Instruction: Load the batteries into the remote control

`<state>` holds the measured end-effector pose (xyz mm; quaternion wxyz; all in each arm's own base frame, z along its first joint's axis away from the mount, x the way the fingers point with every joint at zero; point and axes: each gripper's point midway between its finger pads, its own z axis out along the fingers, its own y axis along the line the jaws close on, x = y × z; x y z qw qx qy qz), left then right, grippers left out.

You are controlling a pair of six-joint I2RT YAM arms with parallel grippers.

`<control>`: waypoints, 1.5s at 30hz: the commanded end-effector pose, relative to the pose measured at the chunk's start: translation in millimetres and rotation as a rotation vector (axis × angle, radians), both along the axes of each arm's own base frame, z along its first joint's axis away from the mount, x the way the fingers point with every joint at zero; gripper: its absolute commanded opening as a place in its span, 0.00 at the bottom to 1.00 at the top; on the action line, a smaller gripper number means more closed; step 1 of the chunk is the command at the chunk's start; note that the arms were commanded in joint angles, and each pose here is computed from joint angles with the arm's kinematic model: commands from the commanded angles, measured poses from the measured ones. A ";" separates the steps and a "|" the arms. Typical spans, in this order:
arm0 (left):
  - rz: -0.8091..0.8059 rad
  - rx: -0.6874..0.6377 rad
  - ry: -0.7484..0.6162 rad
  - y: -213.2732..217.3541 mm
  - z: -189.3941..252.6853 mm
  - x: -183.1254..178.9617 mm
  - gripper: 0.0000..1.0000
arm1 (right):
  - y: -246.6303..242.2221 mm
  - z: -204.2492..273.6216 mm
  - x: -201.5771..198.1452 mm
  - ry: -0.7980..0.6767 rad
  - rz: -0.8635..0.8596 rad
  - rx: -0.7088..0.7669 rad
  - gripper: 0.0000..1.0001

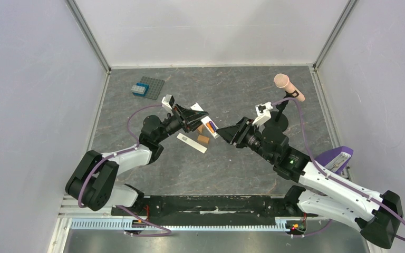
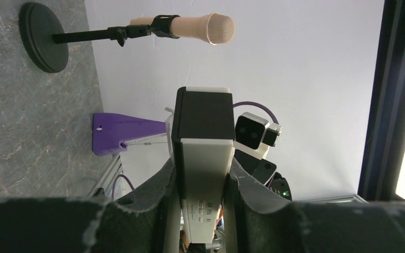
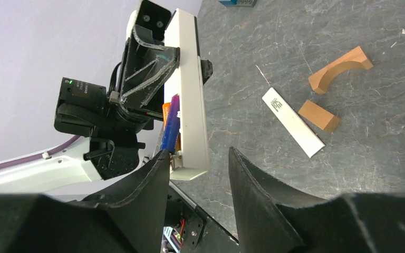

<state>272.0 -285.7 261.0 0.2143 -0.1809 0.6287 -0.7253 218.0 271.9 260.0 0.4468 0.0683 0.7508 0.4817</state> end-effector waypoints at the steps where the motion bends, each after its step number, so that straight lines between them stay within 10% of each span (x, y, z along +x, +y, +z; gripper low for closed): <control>1: -0.075 -0.027 -0.213 -4.2 45.0 -26.9 0.02 | -1.7 -6.5 7.2 0.057 -0.043 -0.037 0.46; 45: -0.152 0.105 -0.462 -11.6 41.4 -52.3 0.02 | 2.6 -56.6 4.3 0.345 -0.078 -0.175 0.22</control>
